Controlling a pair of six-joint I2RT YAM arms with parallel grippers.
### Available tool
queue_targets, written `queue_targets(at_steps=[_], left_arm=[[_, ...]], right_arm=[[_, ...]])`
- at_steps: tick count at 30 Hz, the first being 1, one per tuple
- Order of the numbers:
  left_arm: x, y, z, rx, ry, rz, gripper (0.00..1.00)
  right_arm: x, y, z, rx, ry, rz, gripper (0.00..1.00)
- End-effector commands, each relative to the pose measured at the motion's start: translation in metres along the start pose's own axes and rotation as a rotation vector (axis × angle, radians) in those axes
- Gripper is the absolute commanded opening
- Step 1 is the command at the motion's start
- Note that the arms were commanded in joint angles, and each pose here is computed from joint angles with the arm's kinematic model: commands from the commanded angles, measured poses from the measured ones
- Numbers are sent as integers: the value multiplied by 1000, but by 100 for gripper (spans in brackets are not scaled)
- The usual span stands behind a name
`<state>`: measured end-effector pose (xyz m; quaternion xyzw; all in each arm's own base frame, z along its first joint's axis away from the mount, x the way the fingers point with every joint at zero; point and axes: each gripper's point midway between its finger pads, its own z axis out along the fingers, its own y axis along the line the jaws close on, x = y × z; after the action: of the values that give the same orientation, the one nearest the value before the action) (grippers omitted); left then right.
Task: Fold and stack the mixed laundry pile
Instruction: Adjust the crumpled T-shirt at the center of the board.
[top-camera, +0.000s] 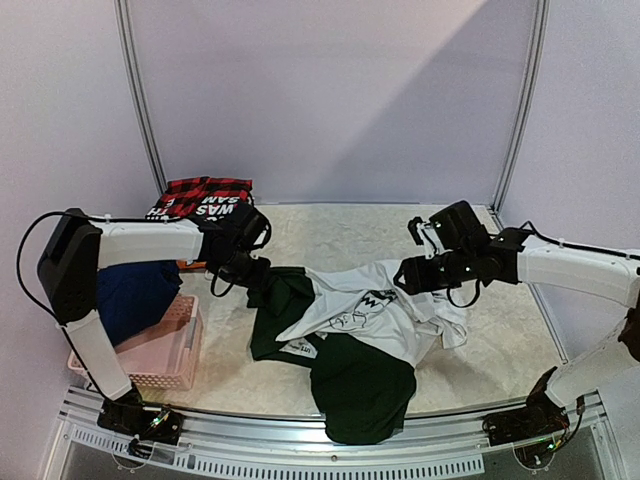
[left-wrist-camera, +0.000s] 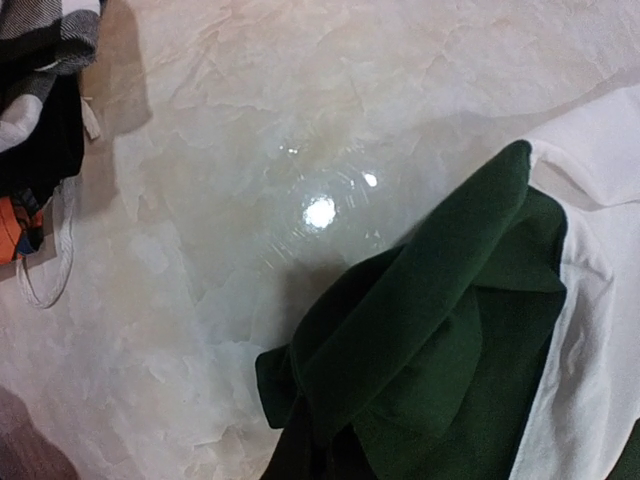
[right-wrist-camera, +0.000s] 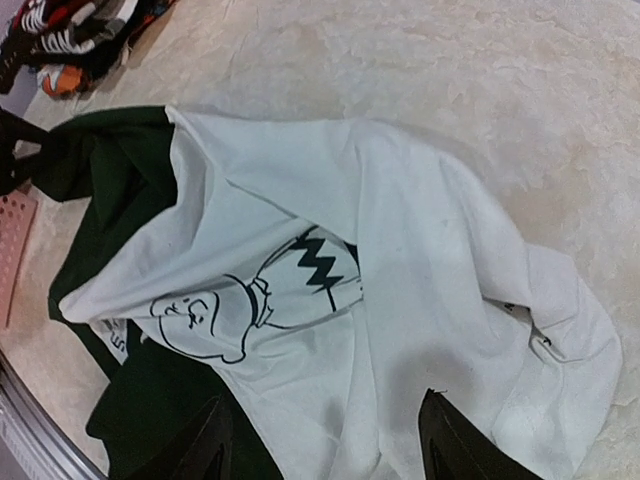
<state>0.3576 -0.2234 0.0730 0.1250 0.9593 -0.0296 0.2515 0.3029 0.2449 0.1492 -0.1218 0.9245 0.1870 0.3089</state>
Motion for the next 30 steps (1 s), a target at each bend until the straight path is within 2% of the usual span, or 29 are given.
queue_targets(at_steps=[1, 7, 14, 16, 21, 24, 27, 30], left_arm=[[2, -2, 0, 40, -7, -27, 0], [8, -4, -2, 62, -5, -30, 0], [16, -6, 0, 81, -3, -29, 0], [17, -7, 2, 85, 0, -28, 0], [19, -11, -2, 101, -1, -27, 0], [19, -14, -10, 105, -15, -19, 0], [19, -13, -25, 87, -33, -4, 0], [17, -10, -49, 73, -70, 6, 0]], right_arm=[[26, -17, 6, 152, 25, 6, 67], [48, -42, 28, 298, 85, 3, 74], [52, -60, 53, 428, 124, -17, 68], [54, -63, 60, 451, 144, -27, 60], [51, -60, 63, 437, 140, -36, 25], [42, -49, 52, 384, 125, -37, 9], [41, -38, 36, 320, 142, -51, 2], [36, -15, 10, 192, 140, -45, 0]])
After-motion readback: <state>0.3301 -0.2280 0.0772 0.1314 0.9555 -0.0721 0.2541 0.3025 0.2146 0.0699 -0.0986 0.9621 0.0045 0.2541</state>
